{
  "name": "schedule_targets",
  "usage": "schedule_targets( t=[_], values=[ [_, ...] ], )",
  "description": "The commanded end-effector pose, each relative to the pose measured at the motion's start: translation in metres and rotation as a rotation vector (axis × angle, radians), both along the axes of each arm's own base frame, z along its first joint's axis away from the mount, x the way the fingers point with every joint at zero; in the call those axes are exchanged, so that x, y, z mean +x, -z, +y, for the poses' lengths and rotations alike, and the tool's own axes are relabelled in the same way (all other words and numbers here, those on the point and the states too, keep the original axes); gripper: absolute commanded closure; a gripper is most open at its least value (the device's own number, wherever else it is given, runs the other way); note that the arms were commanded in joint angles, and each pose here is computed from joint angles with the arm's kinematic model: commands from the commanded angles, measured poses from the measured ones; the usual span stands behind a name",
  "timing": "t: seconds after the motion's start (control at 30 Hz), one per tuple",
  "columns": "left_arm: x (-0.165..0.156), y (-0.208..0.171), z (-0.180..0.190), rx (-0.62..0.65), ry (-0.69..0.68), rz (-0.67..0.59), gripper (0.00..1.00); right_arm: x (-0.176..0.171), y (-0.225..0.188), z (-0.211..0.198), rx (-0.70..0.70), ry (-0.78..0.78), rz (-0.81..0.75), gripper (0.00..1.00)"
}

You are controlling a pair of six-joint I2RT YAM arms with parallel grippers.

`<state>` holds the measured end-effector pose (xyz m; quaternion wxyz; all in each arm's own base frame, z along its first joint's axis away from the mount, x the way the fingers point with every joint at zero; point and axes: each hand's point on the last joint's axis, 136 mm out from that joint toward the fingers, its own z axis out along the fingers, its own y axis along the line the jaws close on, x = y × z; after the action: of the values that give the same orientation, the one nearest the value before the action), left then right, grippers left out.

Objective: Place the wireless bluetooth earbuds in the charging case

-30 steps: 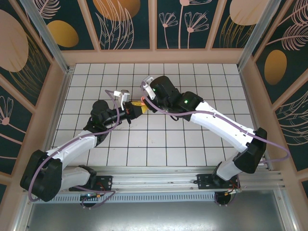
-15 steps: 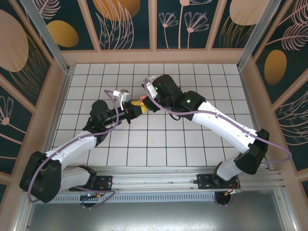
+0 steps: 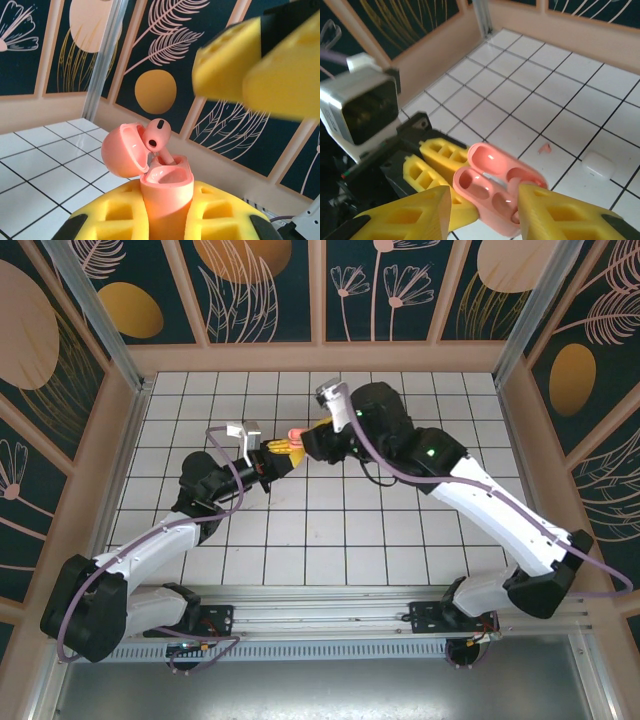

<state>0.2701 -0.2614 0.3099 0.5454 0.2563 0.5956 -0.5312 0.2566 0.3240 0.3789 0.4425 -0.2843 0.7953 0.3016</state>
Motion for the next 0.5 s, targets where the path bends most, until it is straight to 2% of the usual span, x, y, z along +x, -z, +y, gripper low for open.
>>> schedule_targets(
  t=[0.0,0.17,0.47],
  values=[
    [-0.008,-0.028,0.002,-0.032,0.003,-0.142,1.0,0.002,-0.034,-0.013,0.137,0.035,0.005,0.6],
    [-0.009,-0.032,0.002,-0.033,0.003,-0.159,1.0,0.003,-0.037,-0.022,0.198,0.034,0.028,0.6],
    [-0.011,-0.034,0.002,-0.001,0.0,-0.195,1.0,0.019,-0.005,-0.021,0.094,0.091,0.071,0.63]
  ],
)
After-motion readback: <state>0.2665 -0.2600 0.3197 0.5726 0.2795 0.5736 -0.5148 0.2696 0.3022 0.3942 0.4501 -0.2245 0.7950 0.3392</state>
